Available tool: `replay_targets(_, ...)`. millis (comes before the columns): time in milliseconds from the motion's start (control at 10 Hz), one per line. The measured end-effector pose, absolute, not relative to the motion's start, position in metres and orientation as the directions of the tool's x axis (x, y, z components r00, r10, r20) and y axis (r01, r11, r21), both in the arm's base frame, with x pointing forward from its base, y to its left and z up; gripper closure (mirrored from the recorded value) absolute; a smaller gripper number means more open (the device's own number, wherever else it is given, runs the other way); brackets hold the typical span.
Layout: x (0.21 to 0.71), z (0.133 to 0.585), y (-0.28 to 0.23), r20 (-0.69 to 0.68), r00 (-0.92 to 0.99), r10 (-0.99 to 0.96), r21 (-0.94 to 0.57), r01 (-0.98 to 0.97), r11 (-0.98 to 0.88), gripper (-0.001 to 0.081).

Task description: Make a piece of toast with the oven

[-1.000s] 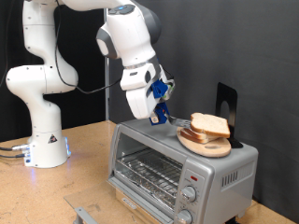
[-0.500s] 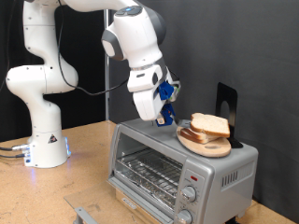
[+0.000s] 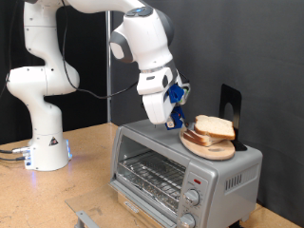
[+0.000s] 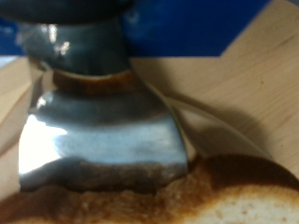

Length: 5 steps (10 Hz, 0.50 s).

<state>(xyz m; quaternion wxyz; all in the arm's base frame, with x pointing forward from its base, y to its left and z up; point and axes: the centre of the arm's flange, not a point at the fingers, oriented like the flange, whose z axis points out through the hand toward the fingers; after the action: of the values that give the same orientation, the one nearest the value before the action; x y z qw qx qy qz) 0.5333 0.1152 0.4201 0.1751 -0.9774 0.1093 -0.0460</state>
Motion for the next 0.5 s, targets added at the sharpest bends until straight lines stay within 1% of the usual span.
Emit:
replay_targets(300,0.5358,0.4199,0.1178,0.055,0.971,-0.231,-0.353,-0.197,-0.915,0.0413)
replay_targets(500,0.5377,0.4205,0.1177,0.086,0.967,-0.241,-0.36,-0.196,-0.912,0.0413)
